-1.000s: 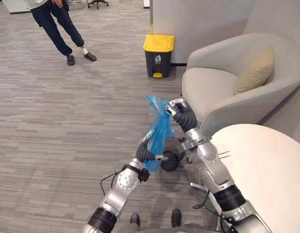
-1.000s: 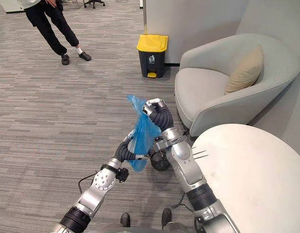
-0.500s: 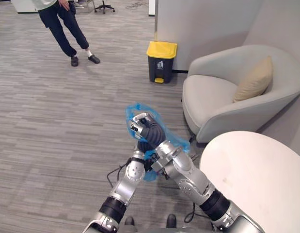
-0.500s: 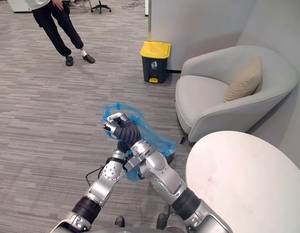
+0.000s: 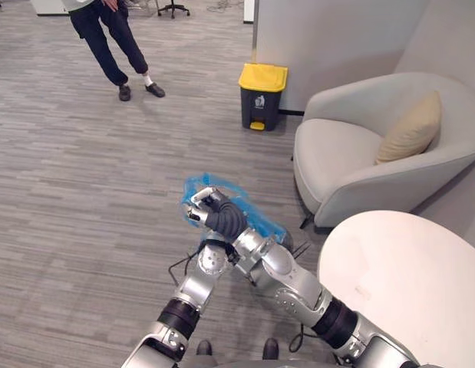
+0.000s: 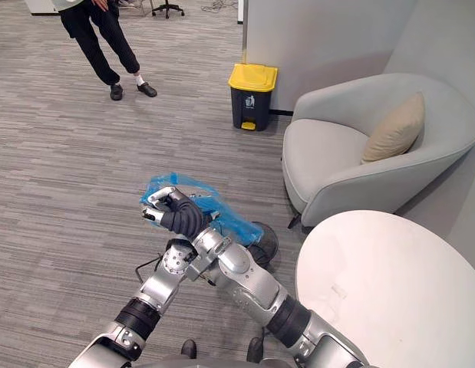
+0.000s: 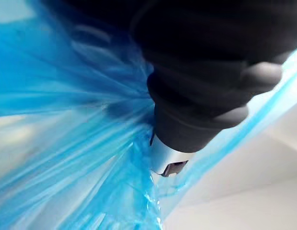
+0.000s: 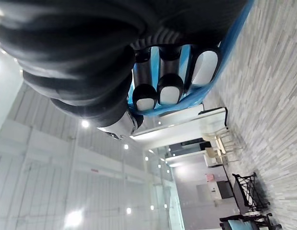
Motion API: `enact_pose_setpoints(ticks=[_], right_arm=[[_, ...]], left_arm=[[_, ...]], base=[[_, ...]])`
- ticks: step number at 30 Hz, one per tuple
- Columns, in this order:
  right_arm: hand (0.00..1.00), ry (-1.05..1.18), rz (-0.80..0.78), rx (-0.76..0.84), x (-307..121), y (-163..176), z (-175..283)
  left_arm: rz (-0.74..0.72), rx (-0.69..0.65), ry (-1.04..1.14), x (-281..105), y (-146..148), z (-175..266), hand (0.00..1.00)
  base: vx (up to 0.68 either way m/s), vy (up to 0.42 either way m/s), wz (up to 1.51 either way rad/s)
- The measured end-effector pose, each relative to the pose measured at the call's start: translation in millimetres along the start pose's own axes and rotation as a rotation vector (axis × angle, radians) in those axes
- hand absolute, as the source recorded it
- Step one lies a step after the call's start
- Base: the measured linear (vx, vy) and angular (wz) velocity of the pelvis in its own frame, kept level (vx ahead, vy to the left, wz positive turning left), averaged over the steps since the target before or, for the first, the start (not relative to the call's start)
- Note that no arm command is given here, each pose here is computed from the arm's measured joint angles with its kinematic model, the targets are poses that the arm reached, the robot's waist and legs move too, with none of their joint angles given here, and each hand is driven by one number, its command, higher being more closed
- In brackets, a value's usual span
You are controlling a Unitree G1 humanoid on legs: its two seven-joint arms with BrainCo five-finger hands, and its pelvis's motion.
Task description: Gather rubbish on tea table into small bin, then transfer packed bag to large trash can.
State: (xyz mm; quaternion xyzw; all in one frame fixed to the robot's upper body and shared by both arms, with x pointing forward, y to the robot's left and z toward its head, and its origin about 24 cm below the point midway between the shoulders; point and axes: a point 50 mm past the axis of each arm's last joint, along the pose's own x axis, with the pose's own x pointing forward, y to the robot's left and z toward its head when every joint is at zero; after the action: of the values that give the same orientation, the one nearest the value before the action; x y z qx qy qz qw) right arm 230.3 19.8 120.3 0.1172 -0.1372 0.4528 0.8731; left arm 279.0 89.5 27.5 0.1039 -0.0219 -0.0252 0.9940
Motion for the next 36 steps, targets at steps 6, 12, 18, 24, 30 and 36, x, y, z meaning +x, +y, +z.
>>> enact_pose_setpoints(ticks=[6,12,18,24,30,36], right_arm=[[0.00,0.035,-0.121,-0.427,-23.3,-52.7,14.5],[0.00,0.162,-0.226,-0.668,-72.1,-85.9,13.4],[0.00,0.319,-0.219,-0.592,-110.5,-76.5,-20.1],[0.00,0.727,-0.626,-0.413,-216.0,-108.7,-79.1],[0.00,0.955,-0.910,-0.325,-284.2,-104.3,-104.4],[0.00,1.103,-1.089,-0.231,-336.6,-86.7,-109.8]], left_arm=[[0.093,-0.009,0.071,-12.2,31.2,-20.2,1.00],[0.196,0.002,0.155,-34.2,70.2,-45.6,1.00],[0.314,0.039,0.271,-66.4,115.3,-71.2,1.00],[0.388,0.007,0.432,-109.1,133.7,-102.0,1.00],[0.382,0.030,0.507,-121.1,155.6,-114.7,1.00],[0.316,0.003,0.534,-122.8,144.1,-120.6,1.00]], base=[[-0.02,0.001,0.55],[0.08,0.073,0.34],[0.06,0.077,-0.18],[0.08,0.160,0.28],[0.18,0.138,0.69],[0.44,-0.062,0.96]])
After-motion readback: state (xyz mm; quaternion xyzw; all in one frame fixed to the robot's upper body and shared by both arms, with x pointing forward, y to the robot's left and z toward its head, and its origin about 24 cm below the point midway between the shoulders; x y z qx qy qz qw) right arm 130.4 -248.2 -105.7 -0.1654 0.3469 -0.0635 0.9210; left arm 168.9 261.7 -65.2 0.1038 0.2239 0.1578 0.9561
